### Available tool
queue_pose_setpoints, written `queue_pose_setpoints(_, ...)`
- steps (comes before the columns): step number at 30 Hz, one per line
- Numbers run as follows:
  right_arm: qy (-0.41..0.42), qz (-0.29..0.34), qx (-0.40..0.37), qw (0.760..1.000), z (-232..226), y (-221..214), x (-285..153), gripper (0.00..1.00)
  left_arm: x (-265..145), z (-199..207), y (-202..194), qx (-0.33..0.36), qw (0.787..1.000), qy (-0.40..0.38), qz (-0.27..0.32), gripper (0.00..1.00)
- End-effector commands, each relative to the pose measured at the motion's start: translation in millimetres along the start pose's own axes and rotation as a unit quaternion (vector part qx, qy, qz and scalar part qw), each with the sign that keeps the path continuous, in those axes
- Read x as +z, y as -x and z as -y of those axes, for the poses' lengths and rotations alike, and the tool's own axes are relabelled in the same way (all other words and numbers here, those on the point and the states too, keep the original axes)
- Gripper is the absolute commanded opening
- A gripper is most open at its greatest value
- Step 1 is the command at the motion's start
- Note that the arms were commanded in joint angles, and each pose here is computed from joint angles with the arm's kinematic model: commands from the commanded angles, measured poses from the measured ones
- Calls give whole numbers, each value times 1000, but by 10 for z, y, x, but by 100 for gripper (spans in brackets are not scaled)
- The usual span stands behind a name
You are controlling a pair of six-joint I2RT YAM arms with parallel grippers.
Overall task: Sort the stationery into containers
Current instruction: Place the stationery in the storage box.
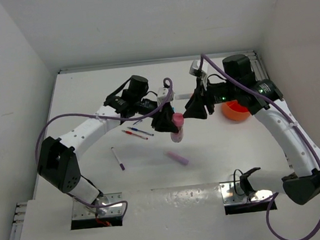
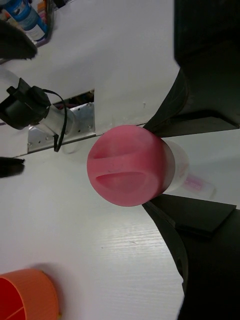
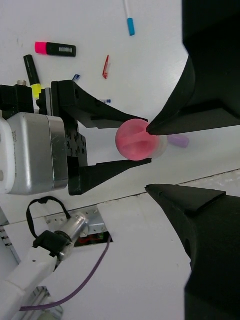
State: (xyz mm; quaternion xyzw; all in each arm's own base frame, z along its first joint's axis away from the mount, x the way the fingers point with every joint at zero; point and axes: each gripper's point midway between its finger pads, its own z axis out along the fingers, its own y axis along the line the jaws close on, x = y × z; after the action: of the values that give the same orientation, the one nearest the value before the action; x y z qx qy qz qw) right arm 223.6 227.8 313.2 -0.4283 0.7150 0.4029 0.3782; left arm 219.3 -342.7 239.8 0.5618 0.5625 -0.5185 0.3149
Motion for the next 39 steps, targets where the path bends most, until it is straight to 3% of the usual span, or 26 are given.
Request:
queue_pose_setpoints(1, 2, 0, -26, 1000, -35, -18, -13, 43, 50, 162, 274, 54, 997, -46, 28, 0)
queue_pose_setpoints(22, 11, -26, -43, 999, -5, -195, 149, 33, 201, 355, 404, 48, 992, -106, 49, 0)
queue_pose_setpoints(26, 20, -27, -44, 998, -44, -182, 187, 22, 229, 368, 379, 46, 992, -109, 47, 0)
queue_pose_setpoints(32, 25, -41, -41, 998, -50, -263, 216, 21, 226, 372, 410, 43, 992, -111, 53, 0)
queue_pose_setpoints(36, 27, -46, -47, 997, -84, -304, 202, 0, 199, 361, 433, 42, 992, -109, 55, 0)
queue_pose_setpoints(38, 24, -48, -46, 997, -87, -325, 195, 0, 167, 307, 432, 35, 992, -103, 59, 3)
queue_pose_setpoints(39, 21, -49, -45, 998, -85, -322, 189, 0, 147, 287, 446, 33, 992, -101, 62, 9)
